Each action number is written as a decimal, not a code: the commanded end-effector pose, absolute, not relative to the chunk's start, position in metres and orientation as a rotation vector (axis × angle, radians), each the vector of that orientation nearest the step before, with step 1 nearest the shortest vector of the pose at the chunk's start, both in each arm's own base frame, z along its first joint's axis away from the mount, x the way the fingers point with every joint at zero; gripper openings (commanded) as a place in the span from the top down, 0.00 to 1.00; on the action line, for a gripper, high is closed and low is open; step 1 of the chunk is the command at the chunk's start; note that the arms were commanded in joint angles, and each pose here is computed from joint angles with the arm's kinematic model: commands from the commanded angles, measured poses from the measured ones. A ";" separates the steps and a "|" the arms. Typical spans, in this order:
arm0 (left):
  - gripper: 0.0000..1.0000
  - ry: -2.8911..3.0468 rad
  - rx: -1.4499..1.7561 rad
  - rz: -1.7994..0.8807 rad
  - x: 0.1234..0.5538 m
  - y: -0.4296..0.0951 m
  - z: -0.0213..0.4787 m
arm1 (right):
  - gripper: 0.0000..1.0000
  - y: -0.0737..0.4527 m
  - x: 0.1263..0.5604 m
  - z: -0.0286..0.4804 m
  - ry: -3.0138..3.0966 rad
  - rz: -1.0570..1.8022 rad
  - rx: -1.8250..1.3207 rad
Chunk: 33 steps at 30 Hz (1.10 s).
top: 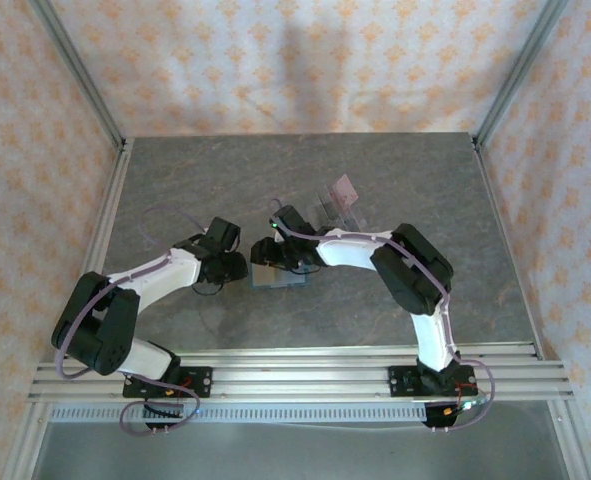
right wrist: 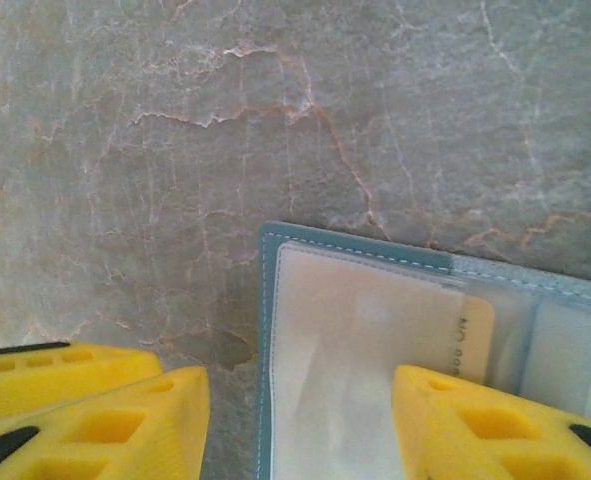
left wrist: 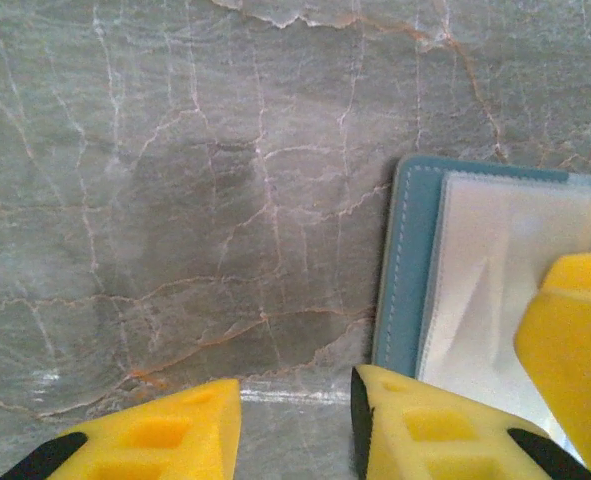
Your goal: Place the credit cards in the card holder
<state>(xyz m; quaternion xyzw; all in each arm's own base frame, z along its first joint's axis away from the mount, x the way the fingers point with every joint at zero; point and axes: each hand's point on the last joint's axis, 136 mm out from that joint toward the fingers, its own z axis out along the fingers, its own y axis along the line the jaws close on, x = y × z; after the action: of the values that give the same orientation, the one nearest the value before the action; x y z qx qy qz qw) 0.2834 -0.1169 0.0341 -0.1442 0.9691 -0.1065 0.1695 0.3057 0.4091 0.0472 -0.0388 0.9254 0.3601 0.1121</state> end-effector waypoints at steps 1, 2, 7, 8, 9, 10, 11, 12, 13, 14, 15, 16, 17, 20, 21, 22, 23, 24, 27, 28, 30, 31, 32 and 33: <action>0.62 2.742 -0.398 -0.385 0.285 -0.125 0.036 | 0.48 0.416 0.309 0.043 2.718 1.070 -0.099; 0.61 2.743 -0.389 -0.416 0.286 -0.130 0.035 | 0.48 0.415 0.310 0.043 2.720 1.068 -0.094; 0.60 2.769 -0.366 -0.476 0.287 -0.142 0.027 | 0.47 0.416 0.309 0.040 2.737 1.067 -0.088; 0.60 2.772 -0.368 -0.474 0.288 -0.142 0.025 | 0.47 0.416 0.309 0.040 2.739 1.072 -0.088; 0.60 2.776 -0.365 -0.477 0.288 -0.144 0.023 | 0.47 0.417 0.309 0.039 2.742 1.075 -0.090; 0.60 2.778 -0.360 -0.488 0.289 -0.146 0.022 | 0.47 0.418 0.309 0.040 2.741 1.078 -0.092; 0.60 2.783 -0.357 -0.504 0.289 -0.149 0.019 | 0.47 0.418 0.309 0.038 2.747 1.079 -0.091; 0.60 2.788 -0.354 -0.517 0.289 -0.152 0.018 | 0.47 0.418 0.308 0.038 2.750 1.079 -0.092; 0.61 2.794 -0.351 -0.526 0.289 -0.154 0.016 | 0.47 0.418 0.309 0.037 2.753 1.081 -0.088; 0.60 2.800 -0.350 -0.530 0.289 -0.156 0.014 | 0.47 0.418 0.309 0.036 2.758 1.083 -0.087; 0.60 2.804 -0.346 -0.534 0.289 -0.158 0.013 | 0.47 0.419 0.309 0.034 2.765 1.088 -0.083; 0.60 2.806 -0.347 -0.531 0.289 -0.158 0.011 | 0.47 0.419 0.308 0.032 2.770 1.092 -0.080; 0.60 2.808 -0.347 -0.528 0.289 -0.158 0.010 | 0.47 0.419 0.309 0.030 2.774 1.097 -0.074; 0.61 2.801 -0.365 -0.531 0.288 -0.157 0.011 | 0.47 0.418 0.310 0.028 2.776 1.104 -0.060; 0.61 2.799 -0.378 -0.525 0.287 -0.156 0.011 | 0.47 0.418 0.310 0.027 2.776 1.108 -0.056; 0.61 2.788 -0.401 -0.519 0.286 -0.153 0.013 | 0.47 0.417 0.310 0.026 2.778 1.110 -0.053; 0.61 2.775 -0.420 -0.528 0.285 -0.152 0.014 | 0.47 0.417 0.311 0.025 2.779 1.113 -0.048; 0.61 2.754 -0.440 -0.547 0.284 -0.152 0.017 | 0.47 0.417 0.311 0.024 2.783 1.118 -0.045; 0.61 2.704 -0.499 -0.548 0.278 -0.144 0.025 | 0.47 0.419 0.311 0.026 2.777 1.140 -0.048; 0.60 2.687 -0.517 -0.548 0.274 -0.141 0.026 | 0.46 0.419 0.311 0.026 2.776 1.139 -0.053; 0.59 2.651 -0.564 -0.524 0.269 -0.132 0.030 | 0.46 0.420 0.312 0.027 2.778 1.135 -0.062; 0.59 2.637 -0.577 -0.522 0.267 -0.129 0.033 | 0.46 0.419 0.312 0.027 2.780 1.132 -0.065; 0.59 2.626 -0.579 -0.530 0.265 -0.129 0.036 | 0.46 0.418 0.311 0.026 2.782 1.131 -0.064; 0.58 2.612 -0.587 -0.532 0.264 -0.127 0.038 | 0.46 0.418 0.311 0.026 2.783 1.130 -0.065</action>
<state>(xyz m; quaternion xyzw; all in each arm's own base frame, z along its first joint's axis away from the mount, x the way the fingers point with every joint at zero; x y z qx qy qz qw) 0.2631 -0.1289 0.0259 -0.1867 0.9495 -0.1760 0.1804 0.3140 0.4215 0.0474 -0.0280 0.9146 0.3941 0.0859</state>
